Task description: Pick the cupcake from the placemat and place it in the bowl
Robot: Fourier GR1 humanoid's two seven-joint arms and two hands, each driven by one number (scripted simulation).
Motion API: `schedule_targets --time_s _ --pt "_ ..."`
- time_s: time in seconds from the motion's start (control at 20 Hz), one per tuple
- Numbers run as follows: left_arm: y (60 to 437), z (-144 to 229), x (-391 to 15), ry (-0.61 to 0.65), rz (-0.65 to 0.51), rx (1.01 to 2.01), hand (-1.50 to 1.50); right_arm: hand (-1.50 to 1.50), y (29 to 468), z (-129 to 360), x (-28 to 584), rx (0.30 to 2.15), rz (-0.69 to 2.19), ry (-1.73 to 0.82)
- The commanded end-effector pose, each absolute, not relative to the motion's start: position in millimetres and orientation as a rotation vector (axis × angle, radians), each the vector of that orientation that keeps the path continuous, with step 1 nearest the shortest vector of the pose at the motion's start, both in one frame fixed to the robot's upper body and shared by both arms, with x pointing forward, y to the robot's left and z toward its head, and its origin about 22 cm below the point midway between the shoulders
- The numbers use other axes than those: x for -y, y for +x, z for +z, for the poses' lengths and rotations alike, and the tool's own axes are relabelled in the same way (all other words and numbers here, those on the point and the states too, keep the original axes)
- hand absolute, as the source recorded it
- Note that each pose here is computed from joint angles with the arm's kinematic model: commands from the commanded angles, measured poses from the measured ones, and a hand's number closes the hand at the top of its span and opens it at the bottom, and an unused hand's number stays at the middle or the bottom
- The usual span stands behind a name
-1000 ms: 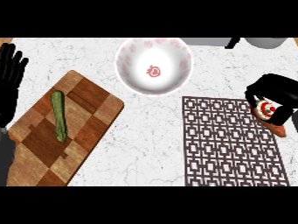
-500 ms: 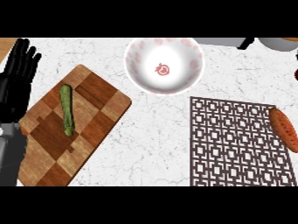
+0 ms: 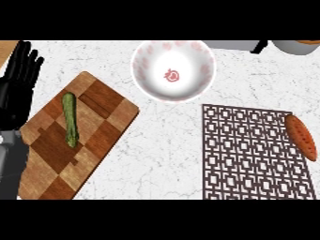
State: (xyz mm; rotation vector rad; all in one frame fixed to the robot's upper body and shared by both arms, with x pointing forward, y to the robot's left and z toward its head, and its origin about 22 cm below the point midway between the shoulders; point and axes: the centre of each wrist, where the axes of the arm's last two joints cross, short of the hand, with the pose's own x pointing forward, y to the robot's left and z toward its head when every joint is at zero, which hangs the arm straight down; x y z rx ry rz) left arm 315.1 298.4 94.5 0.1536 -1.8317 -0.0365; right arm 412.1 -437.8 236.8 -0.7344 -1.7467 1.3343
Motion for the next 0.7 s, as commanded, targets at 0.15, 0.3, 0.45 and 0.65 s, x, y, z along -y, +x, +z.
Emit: schedule_targets --time_s 0.15,0.3,0.45,0.65 --pt "318.6 89.1 -295.5 0.146 -0.013 1.813 0.0 1.5 437.2 261.7 400.2 1.97 1.22 -0.371" --pt "315.1 85.5 -317.6 0.176 -0.016 1.805 0.0 1.5 447.4 282.5 376.8 1.973 1.21 -0.277" --pt "315.2 85.3 -310.7 0.2 -0.014 1.823 0.0 1.5 457.5 295.1 348.8 1.935 1.242 -0.22" --pt "317.5 89.5 -298.8 0.173 -0.028 1.803 0.0 1.5 466.9 318.5 309.8 1.919 1.267 -0.184"
